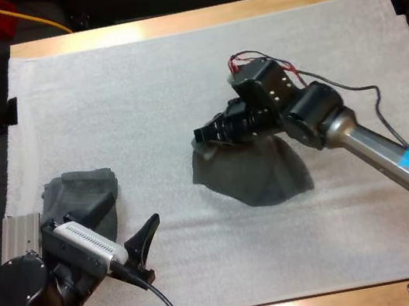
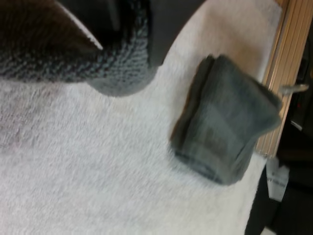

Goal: Pick towel from pile, fold and stack

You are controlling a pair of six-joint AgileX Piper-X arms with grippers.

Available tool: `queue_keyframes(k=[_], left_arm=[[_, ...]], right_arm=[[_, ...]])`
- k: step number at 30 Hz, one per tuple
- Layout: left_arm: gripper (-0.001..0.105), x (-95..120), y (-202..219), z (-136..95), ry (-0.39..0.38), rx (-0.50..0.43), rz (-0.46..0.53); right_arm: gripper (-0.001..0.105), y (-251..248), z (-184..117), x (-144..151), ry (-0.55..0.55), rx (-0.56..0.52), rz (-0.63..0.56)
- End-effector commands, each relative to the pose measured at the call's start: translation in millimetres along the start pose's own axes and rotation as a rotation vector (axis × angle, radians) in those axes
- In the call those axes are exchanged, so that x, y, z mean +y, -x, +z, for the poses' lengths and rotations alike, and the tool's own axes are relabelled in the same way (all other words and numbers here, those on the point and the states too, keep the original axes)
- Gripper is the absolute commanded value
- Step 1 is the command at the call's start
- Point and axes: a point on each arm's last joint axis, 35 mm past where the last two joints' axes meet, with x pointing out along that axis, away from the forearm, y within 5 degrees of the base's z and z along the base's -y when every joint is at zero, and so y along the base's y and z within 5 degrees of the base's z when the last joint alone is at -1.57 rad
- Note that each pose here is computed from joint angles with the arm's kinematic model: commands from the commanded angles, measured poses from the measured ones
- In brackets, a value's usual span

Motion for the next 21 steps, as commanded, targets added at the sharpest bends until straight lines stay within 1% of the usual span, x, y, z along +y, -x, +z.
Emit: queue_keyframes(k=[1,2,3,5,6,8,10,11,17,21], left_arm=[[0.069,-1,1,0,0.011,0.007,-0.002],[0.069,-1,1,0,0.013,0.011,-0.002],[0.069,-1,1,-1,0.014,0.014,-0.001],[0.069,-1,1,-1,0.014,0.015,-0.001],[0.069,-1,1,-1,0.014,0.015,-0.001],[0.069,-1,1,-1,0.014,0.015,-0.001],[0.069,-1,1,-1,0.014,0.015,-0.001],[0.069,-1,1,-1,0.014,0.015,-0.001],[0.069,-1,1,-1,0.014,0.015,-0.001],[0.069,-1,1,-1,0.014,0.015,-0.001]], right_arm=[[0.01,-2,4,1,0.009,-0.039,0.012],[0.016,-4,7,1,0.018,-0.064,0.019],[0.02,-5,9,2,0.023,-0.078,0.023],[0.039,-5,16,4,0.046,-0.143,0.043],[0.043,-4,18,5,0.052,-0.159,0.048],[0.065,-2,24,7,0.071,-0.21,0.07],[0.075,0,26,9,0.082,-0.229,0.094],[0.078,2,26,10,0.084,-0.23,0.102],[0.078,14,26,15,0.09,-0.23,0.108],[0.078,30,22,18,0.091,-0.207,0.069]])
